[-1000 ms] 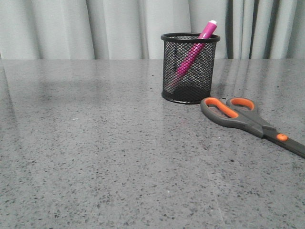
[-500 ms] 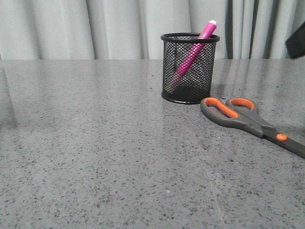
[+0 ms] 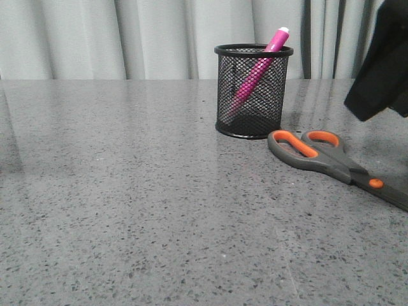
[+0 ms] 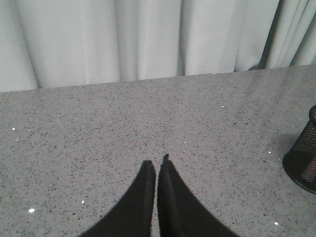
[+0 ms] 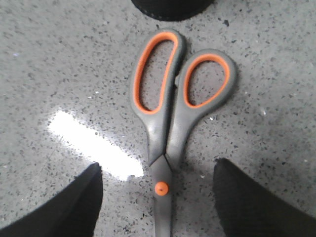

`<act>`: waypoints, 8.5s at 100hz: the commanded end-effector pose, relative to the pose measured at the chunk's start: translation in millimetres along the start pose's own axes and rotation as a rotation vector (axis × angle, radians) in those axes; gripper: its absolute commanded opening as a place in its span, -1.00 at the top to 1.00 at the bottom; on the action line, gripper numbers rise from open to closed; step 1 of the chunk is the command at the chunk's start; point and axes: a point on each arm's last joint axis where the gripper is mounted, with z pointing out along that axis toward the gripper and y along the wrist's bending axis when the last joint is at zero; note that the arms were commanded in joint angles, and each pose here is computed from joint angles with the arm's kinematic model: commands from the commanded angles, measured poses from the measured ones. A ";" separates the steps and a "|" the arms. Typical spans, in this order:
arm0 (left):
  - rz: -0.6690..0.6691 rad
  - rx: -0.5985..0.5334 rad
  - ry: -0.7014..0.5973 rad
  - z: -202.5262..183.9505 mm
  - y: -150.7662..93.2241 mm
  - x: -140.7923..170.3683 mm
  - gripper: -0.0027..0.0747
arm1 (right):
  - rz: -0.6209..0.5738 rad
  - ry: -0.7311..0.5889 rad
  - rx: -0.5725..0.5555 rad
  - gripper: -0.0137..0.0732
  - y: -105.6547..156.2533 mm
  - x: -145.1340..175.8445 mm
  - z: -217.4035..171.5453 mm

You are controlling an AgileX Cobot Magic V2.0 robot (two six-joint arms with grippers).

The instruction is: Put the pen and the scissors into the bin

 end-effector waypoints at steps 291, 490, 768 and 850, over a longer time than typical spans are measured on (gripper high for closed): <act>-0.023 -0.013 -0.058 -5.5 -0.3 -12.6 0.98 | -0.085 -1.202 0.164 0.86 -0.1 -86.4 38.6; 0.004 -0.035 -0.067 -10.1 -0.4 -9.9 0.98 | -0.064 -1.244 0.422 0.86 -24.4 -12.4 -74.2; 0.068 -0.392 -0.366 -106.2 -17.4 139.1 0.98 | -0.065 -1.293 0.489 0.86 4.3 151.3 -61.8; -0.017 -0.319 -0.431 -98.4 -19.1 167.9 0.98 | -0.064 -1.289 0.489 0.86 4.2 151.4 -61.5</act>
